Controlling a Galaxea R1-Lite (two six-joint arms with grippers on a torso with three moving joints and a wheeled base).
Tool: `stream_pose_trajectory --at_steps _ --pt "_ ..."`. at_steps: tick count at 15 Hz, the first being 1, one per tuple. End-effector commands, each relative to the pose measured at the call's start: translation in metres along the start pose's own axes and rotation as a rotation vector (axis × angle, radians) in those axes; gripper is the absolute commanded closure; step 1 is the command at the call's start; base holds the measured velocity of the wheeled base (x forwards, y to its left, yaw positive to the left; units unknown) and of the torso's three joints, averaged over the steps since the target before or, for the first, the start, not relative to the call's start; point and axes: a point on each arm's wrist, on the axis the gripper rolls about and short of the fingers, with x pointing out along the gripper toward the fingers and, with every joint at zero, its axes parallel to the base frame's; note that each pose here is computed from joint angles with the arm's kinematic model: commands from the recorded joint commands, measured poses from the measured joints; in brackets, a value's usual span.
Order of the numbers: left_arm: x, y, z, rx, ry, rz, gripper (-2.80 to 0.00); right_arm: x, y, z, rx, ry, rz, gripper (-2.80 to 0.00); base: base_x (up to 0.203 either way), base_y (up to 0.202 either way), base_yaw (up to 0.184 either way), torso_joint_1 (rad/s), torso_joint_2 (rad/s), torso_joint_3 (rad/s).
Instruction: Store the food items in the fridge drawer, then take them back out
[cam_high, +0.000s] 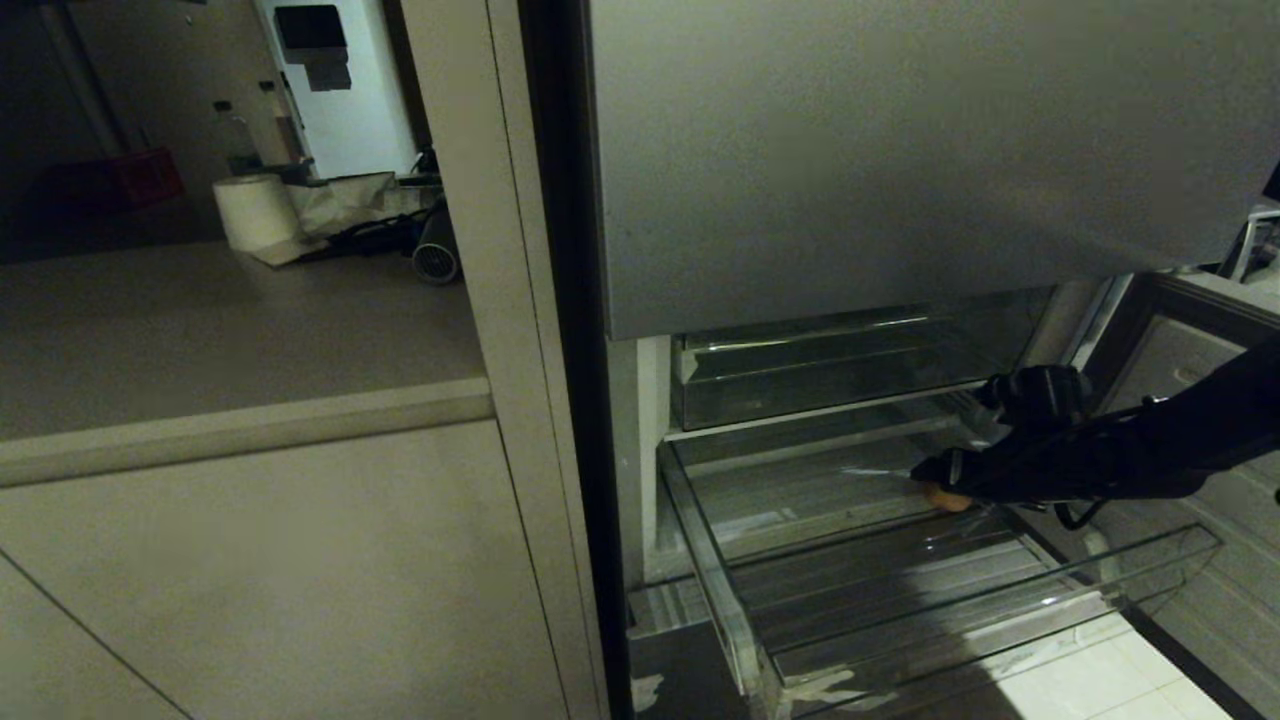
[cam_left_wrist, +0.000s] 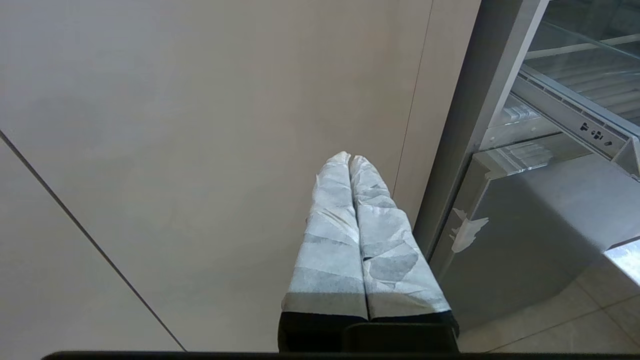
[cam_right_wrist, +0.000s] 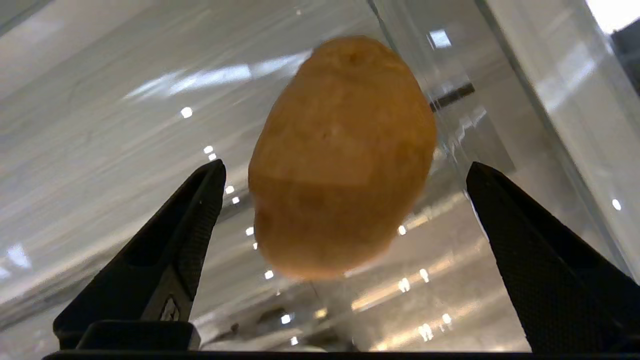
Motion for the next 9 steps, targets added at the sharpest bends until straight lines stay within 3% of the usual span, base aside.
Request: stream_pose_trajectory --at_steps 1,9 --pt "0.0001 0.0 0.0001 0.0 0.001 0.0 0.0 0.0076 -0.0004 -0.0007 0.003 0.004 -0.002 -2.8 0.0 0.0 0.0 0.0 0.0 0.0" --pt "0.0001 0.0 0.0001 0.0 0.001 0.0 0.0 0.0162 0.001 0.0053 -0.004 -0.014 0.0 -2.8 0.0 0.0 0.0 0.0 0.0 0.0"
